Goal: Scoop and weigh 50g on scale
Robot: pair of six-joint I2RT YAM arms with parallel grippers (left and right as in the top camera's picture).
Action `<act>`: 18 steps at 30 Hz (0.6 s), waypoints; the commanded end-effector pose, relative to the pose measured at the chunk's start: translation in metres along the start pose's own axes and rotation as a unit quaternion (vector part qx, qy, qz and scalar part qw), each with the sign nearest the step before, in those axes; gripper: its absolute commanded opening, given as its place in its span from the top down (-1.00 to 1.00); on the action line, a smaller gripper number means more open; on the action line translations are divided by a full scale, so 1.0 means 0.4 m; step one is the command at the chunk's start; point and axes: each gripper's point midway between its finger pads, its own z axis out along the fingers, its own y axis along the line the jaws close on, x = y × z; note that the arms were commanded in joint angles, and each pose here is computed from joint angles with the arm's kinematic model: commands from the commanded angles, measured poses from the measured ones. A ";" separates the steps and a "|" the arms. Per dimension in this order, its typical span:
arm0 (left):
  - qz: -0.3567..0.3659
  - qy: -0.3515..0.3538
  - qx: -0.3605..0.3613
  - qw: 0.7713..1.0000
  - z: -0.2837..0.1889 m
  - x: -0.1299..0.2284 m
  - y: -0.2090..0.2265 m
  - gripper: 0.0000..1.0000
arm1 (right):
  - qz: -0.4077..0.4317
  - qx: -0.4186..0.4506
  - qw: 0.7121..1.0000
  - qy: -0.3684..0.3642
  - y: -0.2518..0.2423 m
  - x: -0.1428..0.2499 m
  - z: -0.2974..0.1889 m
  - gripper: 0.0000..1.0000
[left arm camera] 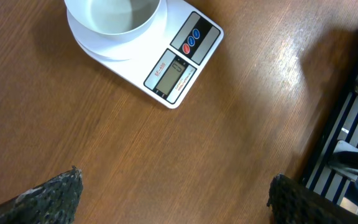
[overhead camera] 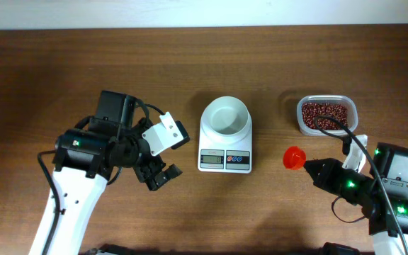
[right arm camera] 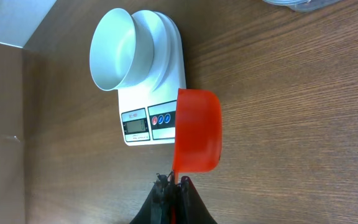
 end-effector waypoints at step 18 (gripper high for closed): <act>0.013 -0.012 0.000 1.000 -0.012 -0.015 0.000 -0.98 | 0.031 -0.021 0.999 0.036 0.020 0.043 -0.010 0.92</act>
